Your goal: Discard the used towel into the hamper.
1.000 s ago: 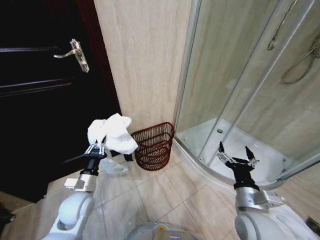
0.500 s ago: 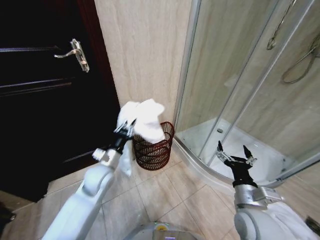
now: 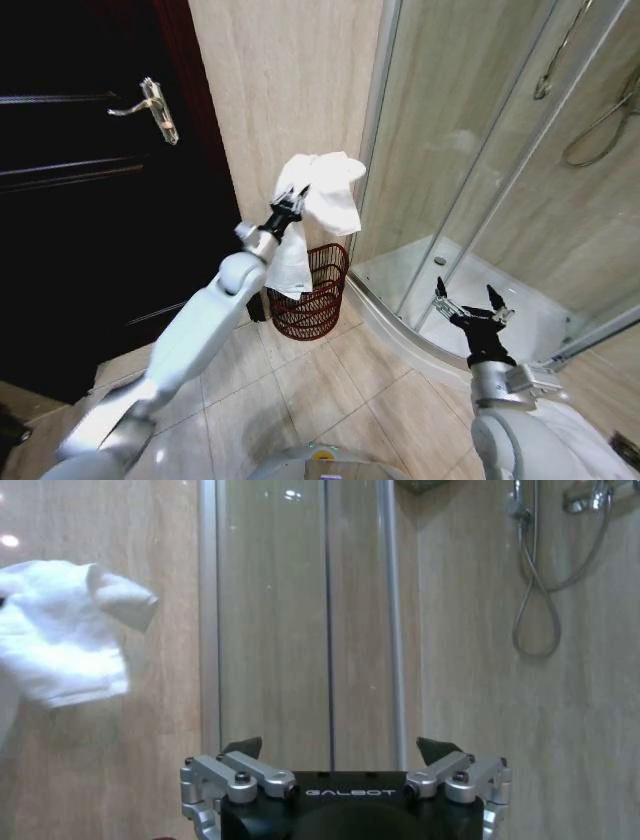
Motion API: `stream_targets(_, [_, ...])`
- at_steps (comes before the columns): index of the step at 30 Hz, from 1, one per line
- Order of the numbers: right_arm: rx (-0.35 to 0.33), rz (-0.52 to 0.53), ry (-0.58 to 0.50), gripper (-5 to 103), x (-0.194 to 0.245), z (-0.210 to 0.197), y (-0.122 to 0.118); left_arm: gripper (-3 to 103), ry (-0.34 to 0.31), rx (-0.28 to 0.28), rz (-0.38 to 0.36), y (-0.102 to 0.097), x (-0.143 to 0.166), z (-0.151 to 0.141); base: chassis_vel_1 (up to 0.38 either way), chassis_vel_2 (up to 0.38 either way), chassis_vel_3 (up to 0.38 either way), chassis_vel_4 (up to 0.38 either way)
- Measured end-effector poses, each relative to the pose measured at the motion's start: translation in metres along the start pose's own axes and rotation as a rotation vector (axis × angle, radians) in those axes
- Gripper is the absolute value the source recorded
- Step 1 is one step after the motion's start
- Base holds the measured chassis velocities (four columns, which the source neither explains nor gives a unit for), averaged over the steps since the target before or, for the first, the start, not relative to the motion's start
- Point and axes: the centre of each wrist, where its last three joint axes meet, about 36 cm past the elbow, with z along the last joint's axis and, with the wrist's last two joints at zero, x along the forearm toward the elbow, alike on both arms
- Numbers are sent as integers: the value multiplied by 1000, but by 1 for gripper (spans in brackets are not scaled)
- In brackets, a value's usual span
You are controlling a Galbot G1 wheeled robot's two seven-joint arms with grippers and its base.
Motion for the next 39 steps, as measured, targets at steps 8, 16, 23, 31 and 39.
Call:
stream_targets(8, [-15, -14, 24, 100, 1, -1, -2, 13, -38, 17, -42, 0, -64, 2, 0, 0, 0, 0])
stream_targets(16, [-20, -13, 32, 100, -6, 1, -14, 13, 55, 16, -60, 1, -58, 62, 0, 0, 0, 0])
stream_targets(23, [-25, -22, 42, 100, -9, 6, -19, 13, 202, -86, -82, 12, -15, 144, 0, 0, 0, 0])
stream_targets(31, [-36, -16, 38, 100, -10, 10, -19, 13, 423, -282, -29, 38, 41, 193, 0, 0, 0, 0])
stream_targets(39, [-34, -6, 32, 100, -9, 7, -26, 13, 639, -371, 109, 37, 61, 186, 0, 0, 0, 0])
